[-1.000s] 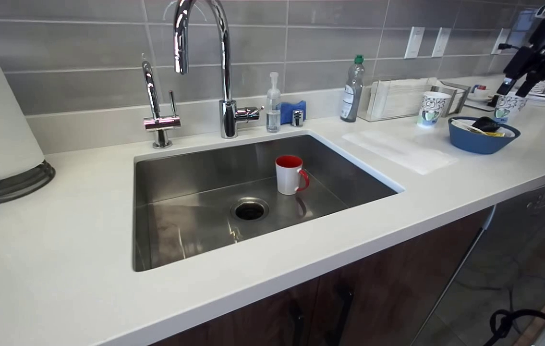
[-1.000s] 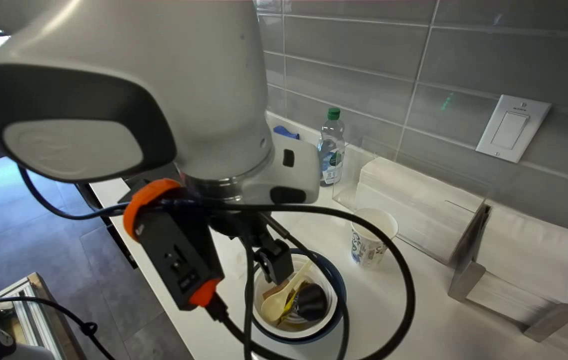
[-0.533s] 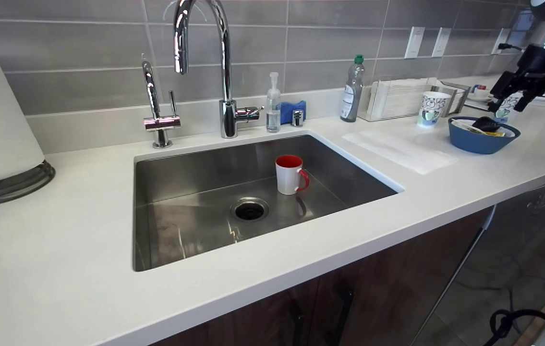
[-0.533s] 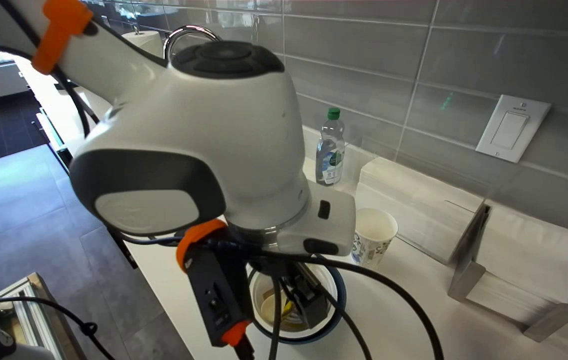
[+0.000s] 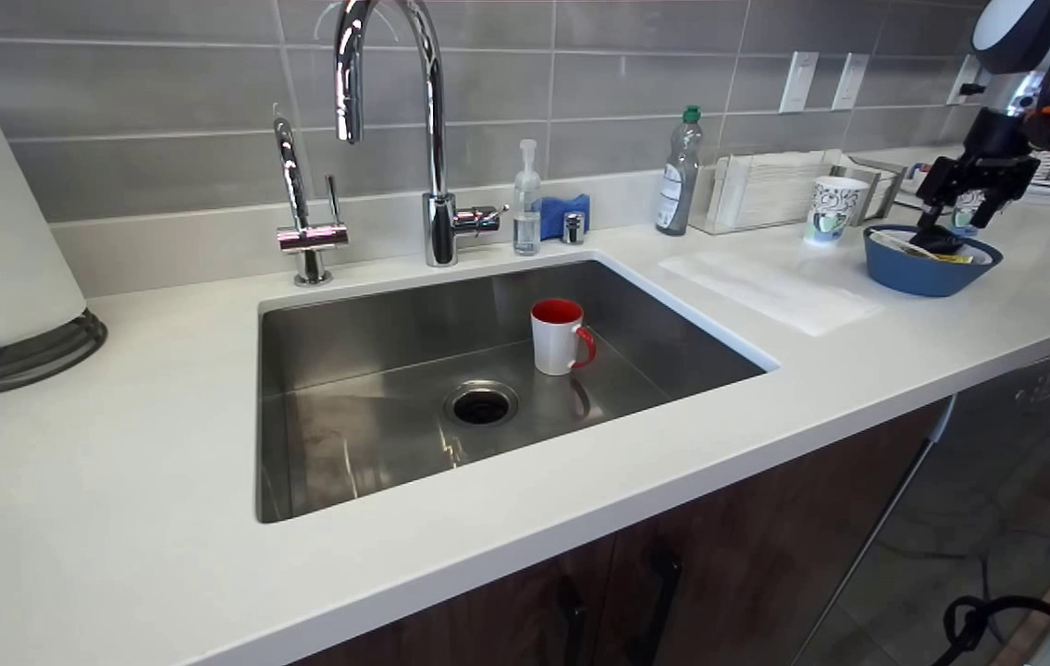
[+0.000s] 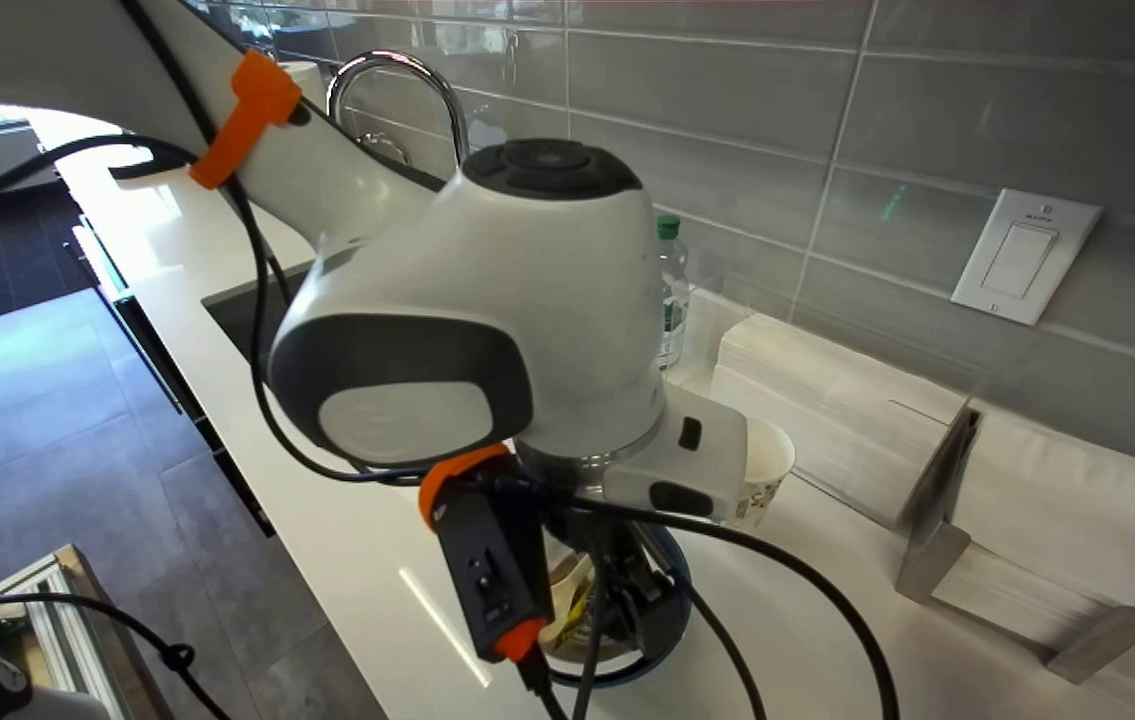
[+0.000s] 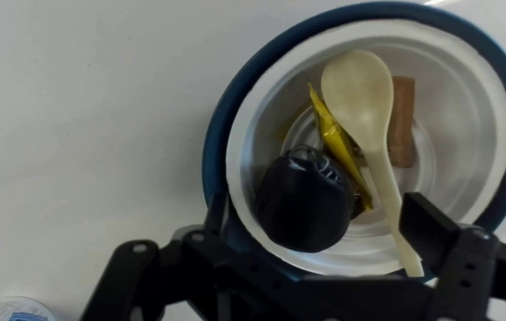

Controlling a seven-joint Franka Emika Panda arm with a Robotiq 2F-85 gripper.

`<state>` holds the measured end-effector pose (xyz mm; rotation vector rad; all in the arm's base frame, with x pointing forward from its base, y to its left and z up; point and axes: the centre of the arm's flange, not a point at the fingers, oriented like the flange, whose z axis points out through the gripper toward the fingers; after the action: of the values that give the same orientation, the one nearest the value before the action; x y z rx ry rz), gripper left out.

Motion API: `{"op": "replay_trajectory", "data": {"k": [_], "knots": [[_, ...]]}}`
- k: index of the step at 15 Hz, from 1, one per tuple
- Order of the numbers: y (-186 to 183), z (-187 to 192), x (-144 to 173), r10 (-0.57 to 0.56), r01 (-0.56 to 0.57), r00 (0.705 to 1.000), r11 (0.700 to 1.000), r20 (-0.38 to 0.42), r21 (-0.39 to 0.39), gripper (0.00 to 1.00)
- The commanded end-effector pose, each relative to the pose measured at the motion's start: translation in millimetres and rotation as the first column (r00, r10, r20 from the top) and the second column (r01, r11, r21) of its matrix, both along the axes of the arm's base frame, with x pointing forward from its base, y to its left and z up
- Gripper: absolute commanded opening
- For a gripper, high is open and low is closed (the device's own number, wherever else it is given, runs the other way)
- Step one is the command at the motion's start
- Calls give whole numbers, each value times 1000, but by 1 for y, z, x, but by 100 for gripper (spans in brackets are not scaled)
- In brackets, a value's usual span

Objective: Move the black object from the bowl to the counter

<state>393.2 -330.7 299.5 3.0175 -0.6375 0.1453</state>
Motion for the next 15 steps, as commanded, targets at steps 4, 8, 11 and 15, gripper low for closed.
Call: {"op": "replay_trajectory", "data": {"k": [4,8,11,15], "knots": [[-18,-11,8,-48,48,998,999,-28,-4,64],[-21,-12,11,-47,47,998,999,-28,-6,52],[-20,-8,14,-39,39,999,999,-22,-12,45],[-18,-1,17,-29,28,999,999,-15,-16,27]]}}
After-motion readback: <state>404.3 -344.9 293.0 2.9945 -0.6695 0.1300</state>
